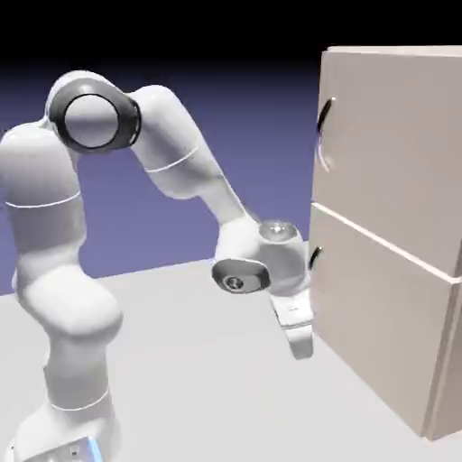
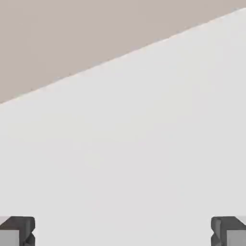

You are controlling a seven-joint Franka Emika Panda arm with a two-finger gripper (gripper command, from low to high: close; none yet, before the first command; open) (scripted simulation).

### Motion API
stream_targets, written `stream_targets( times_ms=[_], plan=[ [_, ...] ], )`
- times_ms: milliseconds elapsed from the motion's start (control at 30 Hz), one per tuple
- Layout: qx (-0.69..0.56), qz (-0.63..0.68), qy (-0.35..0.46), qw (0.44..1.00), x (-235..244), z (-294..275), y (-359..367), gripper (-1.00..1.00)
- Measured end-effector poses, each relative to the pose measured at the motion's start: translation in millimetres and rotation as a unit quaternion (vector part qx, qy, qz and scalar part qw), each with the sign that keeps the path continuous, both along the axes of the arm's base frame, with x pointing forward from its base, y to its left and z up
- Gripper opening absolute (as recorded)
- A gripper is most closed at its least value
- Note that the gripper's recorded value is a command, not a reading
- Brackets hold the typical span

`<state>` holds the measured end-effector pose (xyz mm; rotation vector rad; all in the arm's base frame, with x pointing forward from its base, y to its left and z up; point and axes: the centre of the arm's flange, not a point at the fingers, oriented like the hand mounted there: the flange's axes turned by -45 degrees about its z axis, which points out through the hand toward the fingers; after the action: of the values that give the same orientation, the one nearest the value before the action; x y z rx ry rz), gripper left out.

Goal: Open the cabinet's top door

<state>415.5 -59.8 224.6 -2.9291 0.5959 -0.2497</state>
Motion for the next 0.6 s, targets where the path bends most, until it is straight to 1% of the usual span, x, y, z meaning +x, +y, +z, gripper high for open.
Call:
stream_targets(
  times_ms=[167, 300, 467, 600],
  plan=[
    [-0.020, -0.058, 0.055, 0.997, -13, -43, -26, 0.00],
    [-0.050, -0.103, 0.077, 0.990, -22, -62, -49, 0.00],
    [-0.100, -0.152, 0.071, 0.981, -26, -63, -79, 0.00],
    [-0.145, -0.181, 0.040, 0.972, -20, -47, -98, 0.00]
  ],
)
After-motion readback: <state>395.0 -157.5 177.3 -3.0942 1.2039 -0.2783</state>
